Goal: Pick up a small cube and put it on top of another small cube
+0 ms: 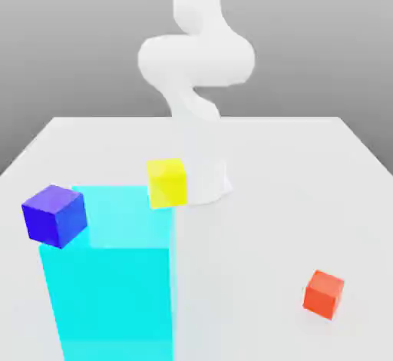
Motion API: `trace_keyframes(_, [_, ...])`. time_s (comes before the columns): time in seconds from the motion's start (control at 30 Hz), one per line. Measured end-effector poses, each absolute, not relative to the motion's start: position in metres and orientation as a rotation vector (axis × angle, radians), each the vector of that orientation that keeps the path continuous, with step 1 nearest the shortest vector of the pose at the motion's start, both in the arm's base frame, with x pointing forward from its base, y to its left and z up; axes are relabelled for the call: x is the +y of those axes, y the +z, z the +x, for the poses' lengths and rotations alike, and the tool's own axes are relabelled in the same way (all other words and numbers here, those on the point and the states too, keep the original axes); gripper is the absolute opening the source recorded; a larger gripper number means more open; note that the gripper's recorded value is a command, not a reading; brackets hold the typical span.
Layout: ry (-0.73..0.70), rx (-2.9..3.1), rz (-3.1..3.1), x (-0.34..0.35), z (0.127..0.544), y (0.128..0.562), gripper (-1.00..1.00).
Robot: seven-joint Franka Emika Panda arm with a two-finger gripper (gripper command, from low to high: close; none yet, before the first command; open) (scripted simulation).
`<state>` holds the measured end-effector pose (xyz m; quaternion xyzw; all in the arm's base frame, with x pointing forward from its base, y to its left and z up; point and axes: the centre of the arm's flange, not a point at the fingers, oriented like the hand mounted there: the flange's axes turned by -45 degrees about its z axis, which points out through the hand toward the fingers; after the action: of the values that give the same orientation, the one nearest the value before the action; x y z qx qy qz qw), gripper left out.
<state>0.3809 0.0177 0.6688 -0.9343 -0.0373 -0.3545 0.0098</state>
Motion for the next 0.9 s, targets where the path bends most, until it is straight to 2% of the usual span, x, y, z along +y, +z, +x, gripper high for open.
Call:
trace_keyframes(0.17, [-0.873,-0.400,-2.949,0.064,0.433,0.574,0.00])
trace_keyframes(0.37, [-0.601,-0.732,-2.945,0.125,0.457,0.454,0.00])
trace_keyframes(0.53, [-0.375,-1.007,-2.910,0.172,0.447,0.352,0.00])
trace_keyframes(0.77, [-0.058,-1.395,-2.806,0.217,0.394,0.218,0.00])
trace_keyframes(0.9, [-0.004,-1.453,-2.786,0.220,0.385,0.164,0.00])
